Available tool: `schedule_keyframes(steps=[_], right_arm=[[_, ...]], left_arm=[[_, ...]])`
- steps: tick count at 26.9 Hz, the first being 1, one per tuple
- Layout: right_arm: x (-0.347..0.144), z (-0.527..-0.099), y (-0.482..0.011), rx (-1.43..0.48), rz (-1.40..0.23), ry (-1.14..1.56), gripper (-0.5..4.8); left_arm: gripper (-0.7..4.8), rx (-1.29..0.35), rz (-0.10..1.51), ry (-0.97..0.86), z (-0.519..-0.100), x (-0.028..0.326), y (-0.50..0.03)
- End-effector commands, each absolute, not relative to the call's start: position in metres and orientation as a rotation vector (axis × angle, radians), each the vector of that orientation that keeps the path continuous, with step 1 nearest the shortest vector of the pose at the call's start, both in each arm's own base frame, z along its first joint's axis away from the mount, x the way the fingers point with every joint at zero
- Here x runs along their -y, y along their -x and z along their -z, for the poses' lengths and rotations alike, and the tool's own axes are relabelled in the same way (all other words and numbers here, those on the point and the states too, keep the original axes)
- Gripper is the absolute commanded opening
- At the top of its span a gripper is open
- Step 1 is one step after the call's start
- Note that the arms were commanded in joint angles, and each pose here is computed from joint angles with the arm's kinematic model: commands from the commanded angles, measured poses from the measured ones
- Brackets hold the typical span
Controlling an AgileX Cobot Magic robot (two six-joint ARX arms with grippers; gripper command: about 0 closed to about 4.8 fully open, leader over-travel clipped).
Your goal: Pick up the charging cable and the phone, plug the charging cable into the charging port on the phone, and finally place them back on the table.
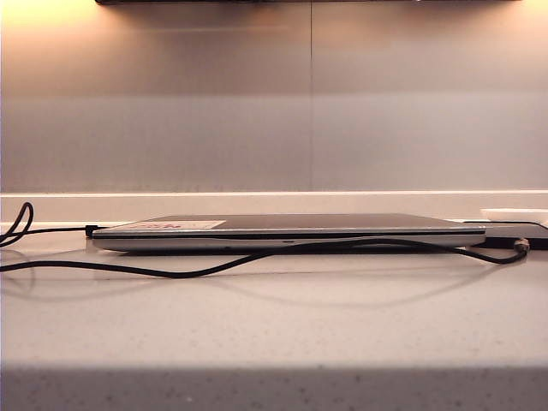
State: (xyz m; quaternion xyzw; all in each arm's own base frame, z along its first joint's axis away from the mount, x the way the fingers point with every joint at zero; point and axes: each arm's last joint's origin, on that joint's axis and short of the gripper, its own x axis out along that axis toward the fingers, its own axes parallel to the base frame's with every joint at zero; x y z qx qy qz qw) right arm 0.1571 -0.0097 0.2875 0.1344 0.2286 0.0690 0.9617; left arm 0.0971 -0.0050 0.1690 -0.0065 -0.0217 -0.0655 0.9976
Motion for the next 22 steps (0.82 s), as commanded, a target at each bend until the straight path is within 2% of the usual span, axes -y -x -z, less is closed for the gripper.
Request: schedule_keyframes(steps=[1, 4, 13, 22], right_arm=[[0.013, -0.293, -0.158, -0.324, -0.051, -0.226, -0.06], [0.012, -0.282, -0.153, -0.205, 0.034, -0.195, -0.06], [0.011, -0.227, -0.120, 0.079, 0.091, -0.174, -0.06], [0.003, -0.193, -0.103, 0.135, 0.022, -0.172, -0.06]], left_arm=[[-0.06, 0.060, 0.134, 0.005, -0.172, 0.005, -0.097], [-0.06, 0.060, 0.134, 0.005, -0.172, 0.005, -0.097], [-0.06, 0.060, 0.134, 0.005, -0.172, 0.005, -0.097], [-0.06, 0.060, 0.134, 0.005, -0.172, 0.005, -0.097]])
